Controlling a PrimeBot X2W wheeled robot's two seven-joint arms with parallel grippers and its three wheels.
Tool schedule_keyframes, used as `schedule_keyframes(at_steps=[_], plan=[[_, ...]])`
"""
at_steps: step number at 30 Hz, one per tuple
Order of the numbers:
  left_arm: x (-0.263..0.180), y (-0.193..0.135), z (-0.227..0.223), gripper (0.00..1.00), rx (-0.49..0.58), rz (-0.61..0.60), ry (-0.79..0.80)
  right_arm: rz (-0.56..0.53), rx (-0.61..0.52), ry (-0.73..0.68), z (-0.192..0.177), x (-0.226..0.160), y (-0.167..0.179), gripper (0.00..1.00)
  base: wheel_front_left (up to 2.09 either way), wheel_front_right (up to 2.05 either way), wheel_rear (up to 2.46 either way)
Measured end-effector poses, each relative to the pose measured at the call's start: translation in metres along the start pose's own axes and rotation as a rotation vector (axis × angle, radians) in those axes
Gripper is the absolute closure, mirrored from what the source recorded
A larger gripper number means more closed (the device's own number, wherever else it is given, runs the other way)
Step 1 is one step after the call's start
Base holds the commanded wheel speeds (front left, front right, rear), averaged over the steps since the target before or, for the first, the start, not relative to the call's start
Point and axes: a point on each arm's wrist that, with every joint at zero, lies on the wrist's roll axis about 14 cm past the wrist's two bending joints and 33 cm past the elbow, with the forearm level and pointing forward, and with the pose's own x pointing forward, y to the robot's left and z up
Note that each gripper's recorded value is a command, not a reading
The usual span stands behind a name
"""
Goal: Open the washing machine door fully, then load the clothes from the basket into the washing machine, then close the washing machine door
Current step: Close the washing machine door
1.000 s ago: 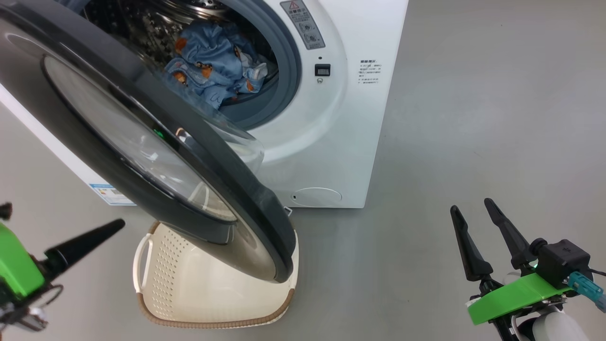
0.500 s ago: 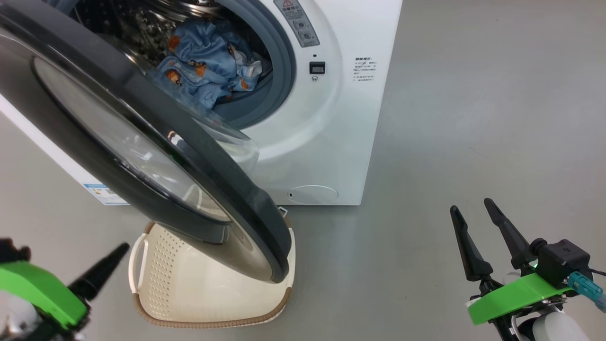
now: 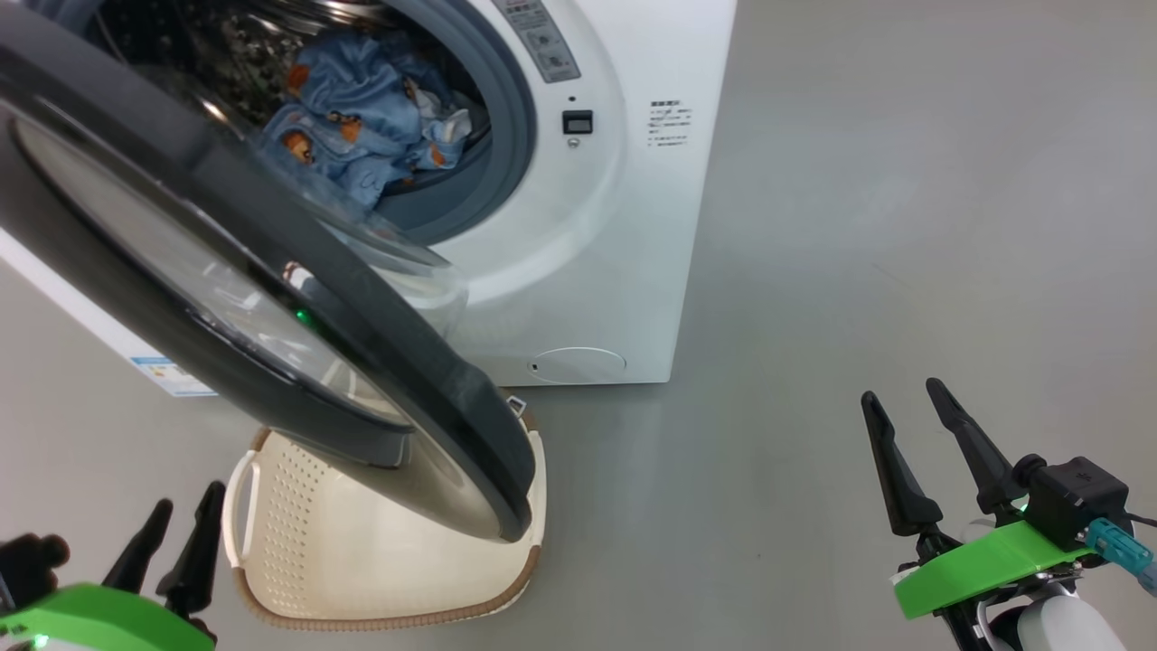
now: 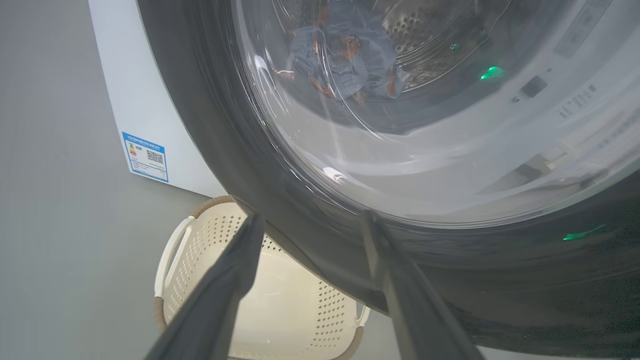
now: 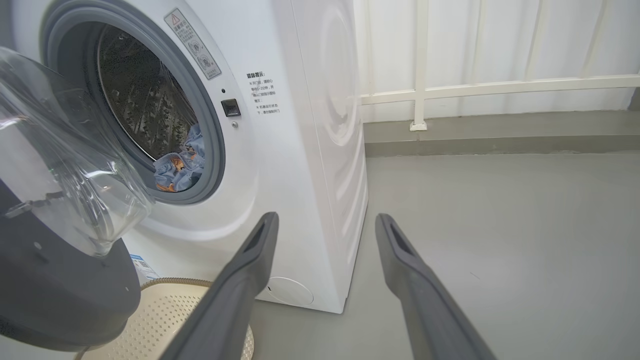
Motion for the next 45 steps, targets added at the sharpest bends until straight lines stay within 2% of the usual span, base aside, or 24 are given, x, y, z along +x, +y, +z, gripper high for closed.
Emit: schedule_keyframes(at_steps=[3, 6, 10, 19, 45], plan=[[0.001, 0.005, -0.006, 0.0, 0.079, 0.005, 0.014, -0.014, -0.002, -0.003, 0.001, -0.002, -0.004, 0.0, 0.0, 0.0, 0.0], [0.008, 0.006, 0.017, 0.0, 0.134, 0.018, -0.072, -0.03, -0.003, -0.008, 0.003, -0.004, -0.01, 0.0, 0.0, 0.0, 0.0], [0.015, -0.008, 0.035, 0.0, 0.234, -0.005, -0.156, -0.053, -0.005, -0.013, 0.005, -0.007, -0.017, 0.0, 0.0, 0.0, 0.0], [0.008, -0.023, 0.046, 0.0, 0.349, 0.0, -0.249, -0.081, -0.003, -0.019, 0.007, -0.014, -0.024, 0.0, 0.0, 0.0, 0.0], [-0.003, -0.019, 0.036, 0.0, 0.386, 0.043, -0.248, -0.108, 0.012, -0.014, 0.004, -0.018, -0.028, 0.0, 0.0, 0.0, 0.0]])
